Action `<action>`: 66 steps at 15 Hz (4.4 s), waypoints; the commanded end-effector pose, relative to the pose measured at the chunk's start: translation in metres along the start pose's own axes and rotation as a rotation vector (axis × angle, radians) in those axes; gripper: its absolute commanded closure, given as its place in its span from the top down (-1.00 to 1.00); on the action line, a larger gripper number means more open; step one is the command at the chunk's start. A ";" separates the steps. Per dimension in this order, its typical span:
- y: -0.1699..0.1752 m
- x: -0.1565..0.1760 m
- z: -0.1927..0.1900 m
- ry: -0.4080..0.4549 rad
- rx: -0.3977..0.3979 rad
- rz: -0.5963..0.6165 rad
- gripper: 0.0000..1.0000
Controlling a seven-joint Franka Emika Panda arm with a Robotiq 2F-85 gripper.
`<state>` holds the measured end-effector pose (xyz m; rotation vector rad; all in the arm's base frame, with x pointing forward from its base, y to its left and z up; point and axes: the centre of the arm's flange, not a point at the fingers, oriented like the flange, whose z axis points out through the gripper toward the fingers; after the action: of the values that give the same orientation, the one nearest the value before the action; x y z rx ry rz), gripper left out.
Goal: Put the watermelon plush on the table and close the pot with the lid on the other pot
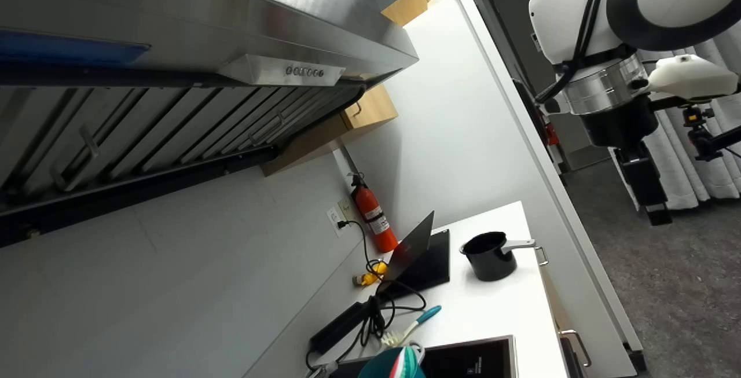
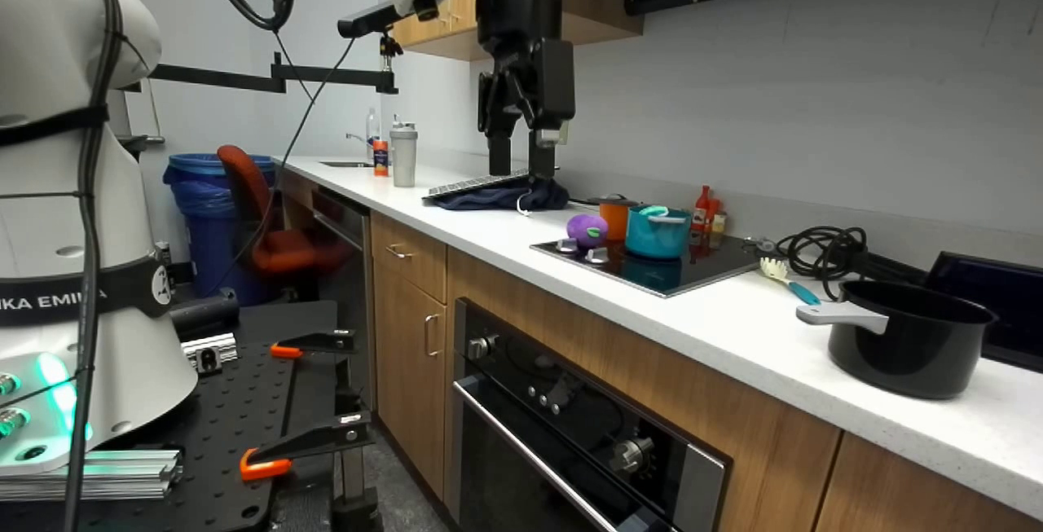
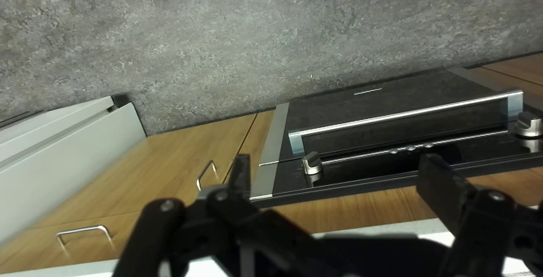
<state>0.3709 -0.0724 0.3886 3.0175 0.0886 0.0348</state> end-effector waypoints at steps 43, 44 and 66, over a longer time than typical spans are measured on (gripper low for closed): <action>-0.203 0.245 -0.005 0.243 0.072 -0.194 1.00; -0.207 0.254 -0.002 0.245 0.069 -0.201 1.00; -0.247 0.316 0.028 0.262 0.058 -0.170 1.00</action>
<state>0.6730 0.1878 0.3370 3.0335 0.3919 0.4115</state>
